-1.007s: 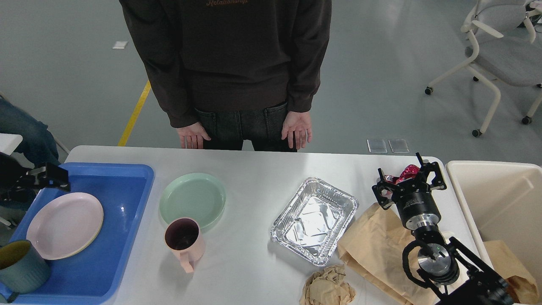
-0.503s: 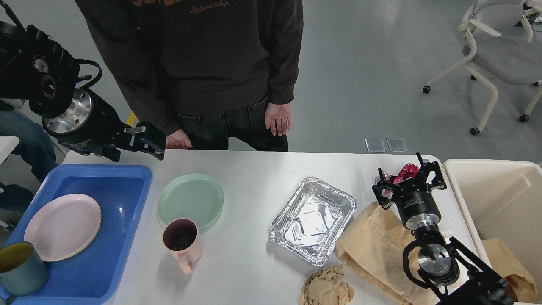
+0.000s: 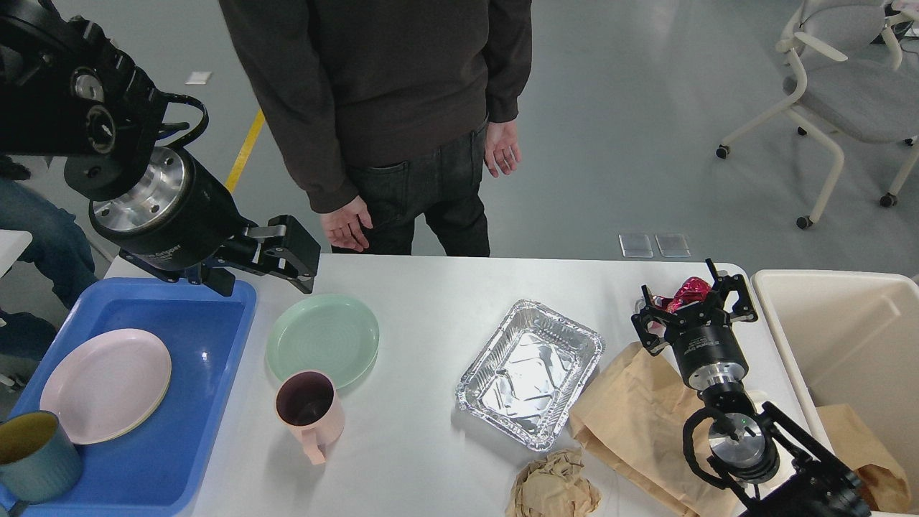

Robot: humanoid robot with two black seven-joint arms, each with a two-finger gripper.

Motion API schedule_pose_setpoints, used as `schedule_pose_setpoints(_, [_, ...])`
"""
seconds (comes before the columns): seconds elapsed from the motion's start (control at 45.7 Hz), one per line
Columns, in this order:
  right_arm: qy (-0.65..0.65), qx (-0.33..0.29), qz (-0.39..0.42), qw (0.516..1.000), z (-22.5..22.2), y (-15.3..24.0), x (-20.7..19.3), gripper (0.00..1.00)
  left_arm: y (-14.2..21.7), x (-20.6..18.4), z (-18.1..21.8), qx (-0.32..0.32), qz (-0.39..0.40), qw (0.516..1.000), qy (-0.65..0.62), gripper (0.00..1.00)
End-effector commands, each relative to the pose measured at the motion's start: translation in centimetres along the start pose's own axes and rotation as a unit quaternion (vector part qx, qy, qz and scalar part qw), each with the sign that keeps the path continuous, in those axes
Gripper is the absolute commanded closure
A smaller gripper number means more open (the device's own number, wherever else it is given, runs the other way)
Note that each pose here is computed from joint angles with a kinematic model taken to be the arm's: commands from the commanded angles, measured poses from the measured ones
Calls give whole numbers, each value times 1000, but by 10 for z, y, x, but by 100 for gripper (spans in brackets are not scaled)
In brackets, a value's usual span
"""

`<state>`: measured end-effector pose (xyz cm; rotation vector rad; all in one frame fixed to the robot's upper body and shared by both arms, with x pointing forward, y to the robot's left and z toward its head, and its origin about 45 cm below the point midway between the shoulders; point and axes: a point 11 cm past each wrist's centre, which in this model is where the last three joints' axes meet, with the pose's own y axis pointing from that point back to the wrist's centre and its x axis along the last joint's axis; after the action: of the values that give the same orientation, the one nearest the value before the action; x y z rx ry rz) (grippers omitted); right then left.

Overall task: Tidy desktop
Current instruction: 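Move the left gripper over the pink mug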

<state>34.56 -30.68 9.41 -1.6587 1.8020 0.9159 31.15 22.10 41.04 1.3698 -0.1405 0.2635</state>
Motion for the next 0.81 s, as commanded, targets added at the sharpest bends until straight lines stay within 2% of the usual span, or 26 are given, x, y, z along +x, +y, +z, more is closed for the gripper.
schedule_pose_setpoints(0.0, [0,0,0,1000,0,0,0,0,-2,-5,-5,4,-25,1000,12,14])
schedule_pose_setpoints(0.241, [0,0,0,1000,0,0,0,0,2,-12,-15,25,-60,997,29,13])
schedule_pose_setpoints(0.46, [0,0,0,1000,0,0,0,0,-6,-12,-19,34,-60,997,30,13])
schedule_pose_setpoints(0.678, [0,0,0,1000,0,0,0,0,-62,-5,-37,58,-72,995,27,13])
schedule_pose_setpoints(0.788, [0,0,0,1000,0,0,0,0,-105,-3,-54,57,-77,994,50,13])
